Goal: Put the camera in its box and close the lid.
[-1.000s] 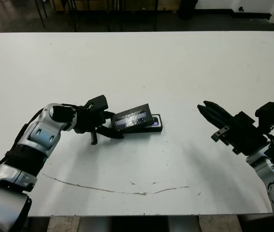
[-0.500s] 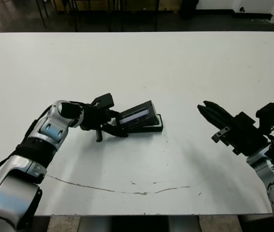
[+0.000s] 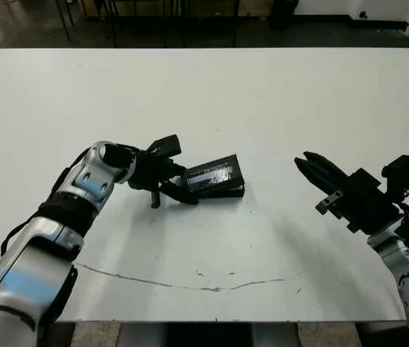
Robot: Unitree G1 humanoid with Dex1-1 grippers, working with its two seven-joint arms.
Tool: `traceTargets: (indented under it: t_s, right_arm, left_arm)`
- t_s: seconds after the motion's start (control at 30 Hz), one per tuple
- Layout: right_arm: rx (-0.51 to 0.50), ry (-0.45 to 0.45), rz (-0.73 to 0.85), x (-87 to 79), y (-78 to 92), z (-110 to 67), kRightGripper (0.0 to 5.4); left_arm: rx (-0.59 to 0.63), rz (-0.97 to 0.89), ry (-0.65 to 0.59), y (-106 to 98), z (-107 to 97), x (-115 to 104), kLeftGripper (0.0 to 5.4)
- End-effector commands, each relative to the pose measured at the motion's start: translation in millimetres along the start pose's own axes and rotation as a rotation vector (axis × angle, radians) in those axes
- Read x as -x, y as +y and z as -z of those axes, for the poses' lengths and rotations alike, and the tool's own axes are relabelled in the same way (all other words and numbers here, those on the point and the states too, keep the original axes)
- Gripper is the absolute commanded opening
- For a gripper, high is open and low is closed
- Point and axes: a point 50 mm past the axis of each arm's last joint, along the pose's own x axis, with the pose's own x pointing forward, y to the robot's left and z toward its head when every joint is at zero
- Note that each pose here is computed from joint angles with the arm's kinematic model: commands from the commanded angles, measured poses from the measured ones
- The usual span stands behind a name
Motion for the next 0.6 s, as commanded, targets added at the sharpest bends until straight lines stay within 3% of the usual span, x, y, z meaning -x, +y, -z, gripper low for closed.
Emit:
traceTargets:
  t_s: [0.03,0.6]
  right_arm:
    - [-0.017,0.021,0.007,2.8,-0.6,5.2,0.0]
    - [-0.031,0.006,0.01,2.9,-1.0,7.2,0.0]
  left_arm:
    - [0.027,0.034,0.004,-0.9,-2.9,-8.1,0.76]
    - [-0.011,0.094,-0.002,-6.4,-25.0,-30.8,0.76]
